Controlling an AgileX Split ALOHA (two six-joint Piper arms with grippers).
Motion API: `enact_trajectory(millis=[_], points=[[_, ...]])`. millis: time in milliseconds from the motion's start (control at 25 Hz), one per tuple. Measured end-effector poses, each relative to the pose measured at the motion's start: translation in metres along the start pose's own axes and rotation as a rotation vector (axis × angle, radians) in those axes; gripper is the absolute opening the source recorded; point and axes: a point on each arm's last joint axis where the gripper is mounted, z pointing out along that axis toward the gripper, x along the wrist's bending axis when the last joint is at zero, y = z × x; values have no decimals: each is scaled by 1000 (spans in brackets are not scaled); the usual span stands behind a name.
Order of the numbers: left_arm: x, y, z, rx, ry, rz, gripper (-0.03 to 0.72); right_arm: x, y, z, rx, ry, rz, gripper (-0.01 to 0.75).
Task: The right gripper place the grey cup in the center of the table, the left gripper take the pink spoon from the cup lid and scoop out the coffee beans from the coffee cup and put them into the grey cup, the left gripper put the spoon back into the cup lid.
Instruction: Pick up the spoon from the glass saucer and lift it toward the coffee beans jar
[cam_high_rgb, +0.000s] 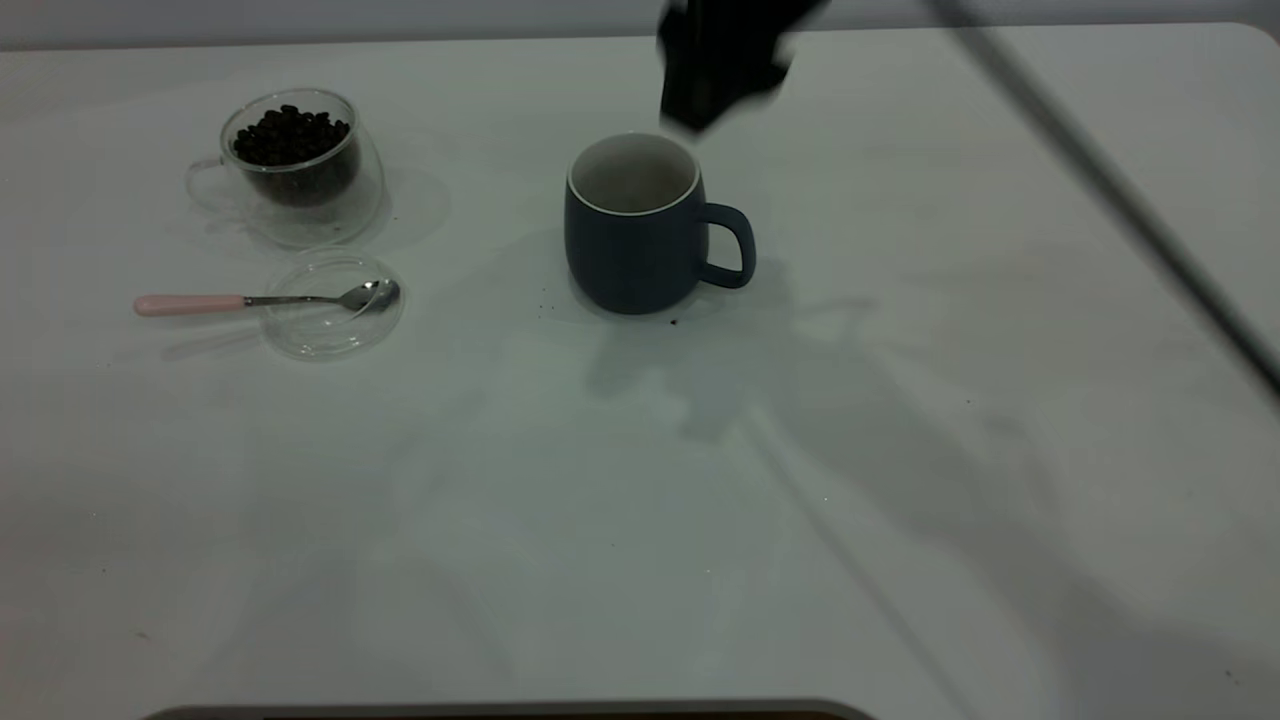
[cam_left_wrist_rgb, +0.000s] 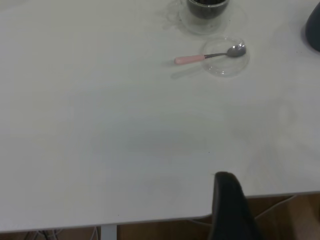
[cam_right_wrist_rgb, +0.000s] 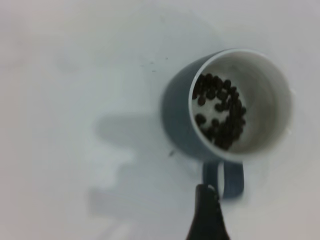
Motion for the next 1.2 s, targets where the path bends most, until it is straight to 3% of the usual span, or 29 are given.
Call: enact_trajectory(millis=[240,440,840,1200], points=[[0,0,0,0,0,0,480,-1,-8,-117,119,40,279,591],[0,0,0,0,0,0,480,13,-25,-178,260,34,406,591],[0,0,0,0,0,0,480,55,-75,-245,196,-14,471,591],[0,0,0,0,0,2,480,100,-142,-261,193,-46,519,591]])
